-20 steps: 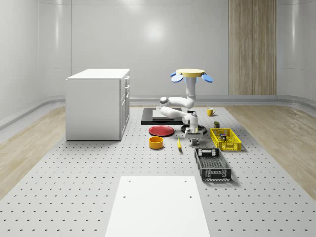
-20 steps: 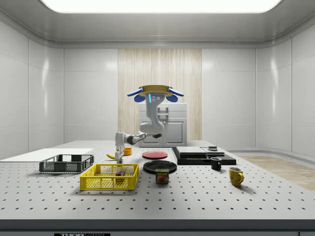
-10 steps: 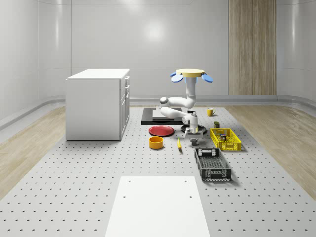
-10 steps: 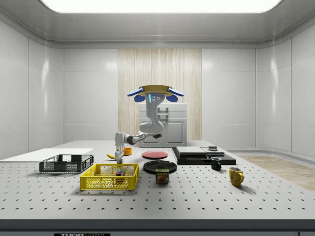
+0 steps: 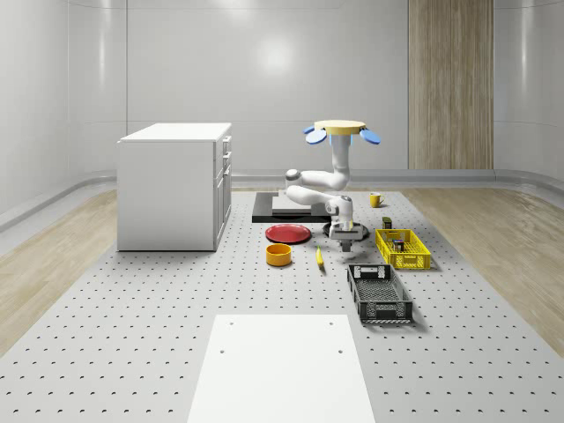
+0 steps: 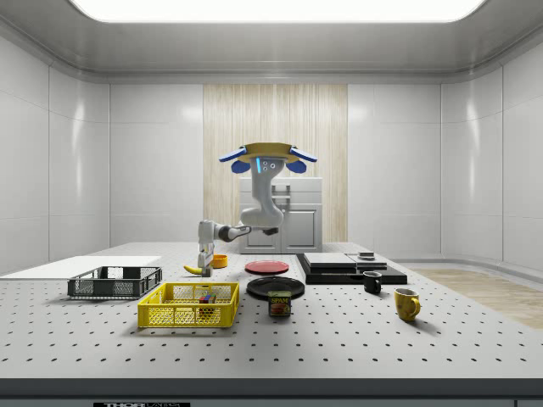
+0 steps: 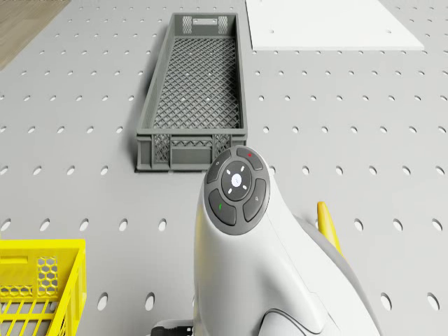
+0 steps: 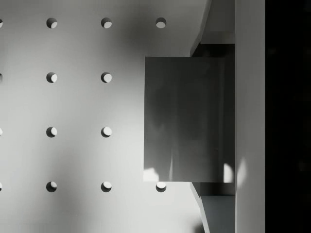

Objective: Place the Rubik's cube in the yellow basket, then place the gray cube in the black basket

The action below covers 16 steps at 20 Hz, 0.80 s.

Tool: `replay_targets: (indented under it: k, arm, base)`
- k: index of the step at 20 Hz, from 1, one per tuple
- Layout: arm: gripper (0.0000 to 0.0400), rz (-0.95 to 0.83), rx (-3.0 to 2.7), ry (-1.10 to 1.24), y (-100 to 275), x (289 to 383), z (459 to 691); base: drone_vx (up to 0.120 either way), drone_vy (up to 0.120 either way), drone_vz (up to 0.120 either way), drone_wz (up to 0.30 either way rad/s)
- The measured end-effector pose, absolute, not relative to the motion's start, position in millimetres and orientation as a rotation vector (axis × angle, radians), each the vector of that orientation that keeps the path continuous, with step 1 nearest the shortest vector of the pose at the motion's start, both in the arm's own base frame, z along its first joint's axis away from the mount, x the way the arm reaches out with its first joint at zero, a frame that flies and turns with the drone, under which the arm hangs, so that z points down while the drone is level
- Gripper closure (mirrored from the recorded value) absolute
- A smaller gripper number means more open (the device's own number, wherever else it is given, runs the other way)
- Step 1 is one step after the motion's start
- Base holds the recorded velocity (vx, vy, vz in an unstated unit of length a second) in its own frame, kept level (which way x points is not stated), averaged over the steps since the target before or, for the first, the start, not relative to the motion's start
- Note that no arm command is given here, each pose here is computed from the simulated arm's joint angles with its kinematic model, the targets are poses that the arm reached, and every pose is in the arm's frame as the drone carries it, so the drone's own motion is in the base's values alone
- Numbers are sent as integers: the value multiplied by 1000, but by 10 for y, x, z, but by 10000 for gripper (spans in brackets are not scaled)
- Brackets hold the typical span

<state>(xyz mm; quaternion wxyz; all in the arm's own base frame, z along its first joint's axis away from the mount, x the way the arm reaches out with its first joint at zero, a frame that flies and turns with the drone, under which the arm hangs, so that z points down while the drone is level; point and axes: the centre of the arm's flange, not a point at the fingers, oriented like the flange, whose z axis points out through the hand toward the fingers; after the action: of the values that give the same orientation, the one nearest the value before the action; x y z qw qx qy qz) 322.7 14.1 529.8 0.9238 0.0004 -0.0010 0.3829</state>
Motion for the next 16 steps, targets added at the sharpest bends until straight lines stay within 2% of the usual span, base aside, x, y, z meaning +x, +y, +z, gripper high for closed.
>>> replay_targets:
  k: [3,4,12,16]
  arm:
    - [149,786,1,-2,141,3227,5150]
    - [149,786,1,-2,141,3227,5103]
    - [149,786,1,-2,140,3227,4898]
    - [149,786,1,-2,140,3227,4867]
  base:
    - [0,0,107,0]
    - [0,0,0,0]
    - [0,120,0,0]
    - [120,120,0,0]
